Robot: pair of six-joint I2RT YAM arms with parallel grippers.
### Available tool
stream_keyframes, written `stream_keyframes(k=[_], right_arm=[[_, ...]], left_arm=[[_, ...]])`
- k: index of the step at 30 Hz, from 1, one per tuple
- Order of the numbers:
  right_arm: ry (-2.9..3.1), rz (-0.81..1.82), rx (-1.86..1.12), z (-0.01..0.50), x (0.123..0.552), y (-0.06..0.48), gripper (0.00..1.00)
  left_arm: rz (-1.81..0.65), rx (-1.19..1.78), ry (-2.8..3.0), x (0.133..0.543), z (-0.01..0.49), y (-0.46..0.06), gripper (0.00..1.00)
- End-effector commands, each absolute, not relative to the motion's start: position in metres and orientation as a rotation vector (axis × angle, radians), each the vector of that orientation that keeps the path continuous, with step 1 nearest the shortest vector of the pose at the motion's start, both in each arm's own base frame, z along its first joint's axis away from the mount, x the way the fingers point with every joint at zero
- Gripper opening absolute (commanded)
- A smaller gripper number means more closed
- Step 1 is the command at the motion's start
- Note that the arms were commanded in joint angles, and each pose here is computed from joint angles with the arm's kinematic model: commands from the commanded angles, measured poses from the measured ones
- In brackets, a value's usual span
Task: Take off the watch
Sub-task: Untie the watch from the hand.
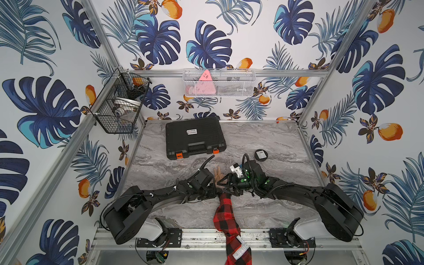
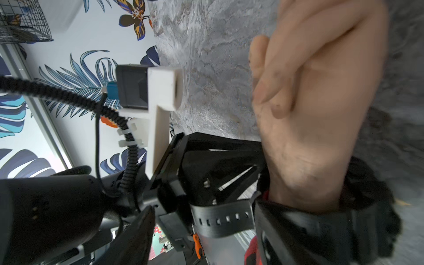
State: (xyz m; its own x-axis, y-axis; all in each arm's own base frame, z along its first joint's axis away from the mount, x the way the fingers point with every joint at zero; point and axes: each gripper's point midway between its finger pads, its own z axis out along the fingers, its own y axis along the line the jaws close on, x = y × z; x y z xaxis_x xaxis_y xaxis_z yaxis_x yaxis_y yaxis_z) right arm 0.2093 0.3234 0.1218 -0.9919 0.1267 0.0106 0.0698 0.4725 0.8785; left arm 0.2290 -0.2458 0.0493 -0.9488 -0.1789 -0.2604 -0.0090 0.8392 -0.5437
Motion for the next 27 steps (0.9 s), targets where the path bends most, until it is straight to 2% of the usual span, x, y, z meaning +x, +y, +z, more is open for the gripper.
stream_keyframes(k=[1, 9, 15, 21, 27], right_arm=[[2.666, 1.362, 0.156, 0.117, 0.218, 0.304, 0.71], [2.677, 1.141, 0.189, 0.113, 0.234, 0.263, 0.71], [2.673, 1.064, 0.215, 0.112, 0.244, 0.241, 0.71], [2.651, 0.993, 0.267, 0.117, 0.257, 0.21, 0.71], [2.622, 0.941, 0.356, 0.119, 0.265, 0.175, 0.71]], left_arm=[[-0.707, -0.022, 2.677, 0.236, 0.064, -0.239, 0.24], [-0.618, 0.42, 2.481, 0.249, 0.124, -0.244, 0.4], [-0.675, 0.899, 2.311, 0.242, 0.148, -0.277, 0.46], [-0.624, 1.329, 2.065, 0.224, 0.151, -0.297, 0.51], [-0.494, 1.574, 2.078, 0.219, 0.133, -0.316, 0.53]])
